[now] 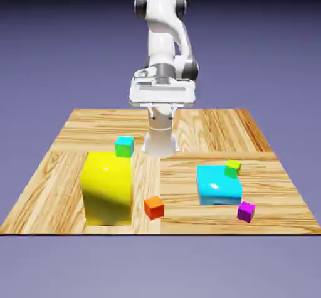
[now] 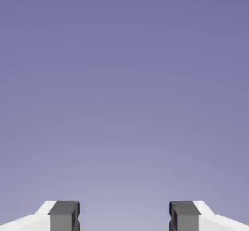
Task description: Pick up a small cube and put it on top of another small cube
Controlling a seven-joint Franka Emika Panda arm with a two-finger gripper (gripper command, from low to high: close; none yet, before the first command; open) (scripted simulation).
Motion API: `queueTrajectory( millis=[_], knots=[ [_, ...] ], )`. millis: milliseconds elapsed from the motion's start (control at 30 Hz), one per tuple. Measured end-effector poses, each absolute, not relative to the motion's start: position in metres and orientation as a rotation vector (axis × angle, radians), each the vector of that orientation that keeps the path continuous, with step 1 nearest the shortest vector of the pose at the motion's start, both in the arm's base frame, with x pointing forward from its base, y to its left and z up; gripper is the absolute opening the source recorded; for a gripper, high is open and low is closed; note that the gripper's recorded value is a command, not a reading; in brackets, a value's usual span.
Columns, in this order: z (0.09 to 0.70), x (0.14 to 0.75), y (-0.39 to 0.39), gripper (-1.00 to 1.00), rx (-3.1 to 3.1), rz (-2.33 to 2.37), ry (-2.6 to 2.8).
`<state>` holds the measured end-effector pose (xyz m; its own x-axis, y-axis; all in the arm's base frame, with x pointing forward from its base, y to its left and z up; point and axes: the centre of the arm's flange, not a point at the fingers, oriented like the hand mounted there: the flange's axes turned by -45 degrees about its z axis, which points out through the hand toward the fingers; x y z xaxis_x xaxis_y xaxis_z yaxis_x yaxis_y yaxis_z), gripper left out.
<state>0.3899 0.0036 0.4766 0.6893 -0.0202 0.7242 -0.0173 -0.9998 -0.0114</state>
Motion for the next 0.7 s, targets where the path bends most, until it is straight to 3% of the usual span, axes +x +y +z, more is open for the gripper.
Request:
queueTrajectory(
  millis=[400,700],
  knots=[
    [0.633,0.360,0.054,0.00,-2.496,-1.252,0.908],
    [0.672,0.342,0.168,0.00,-2.231,-1.132,1.315]
  ],
)
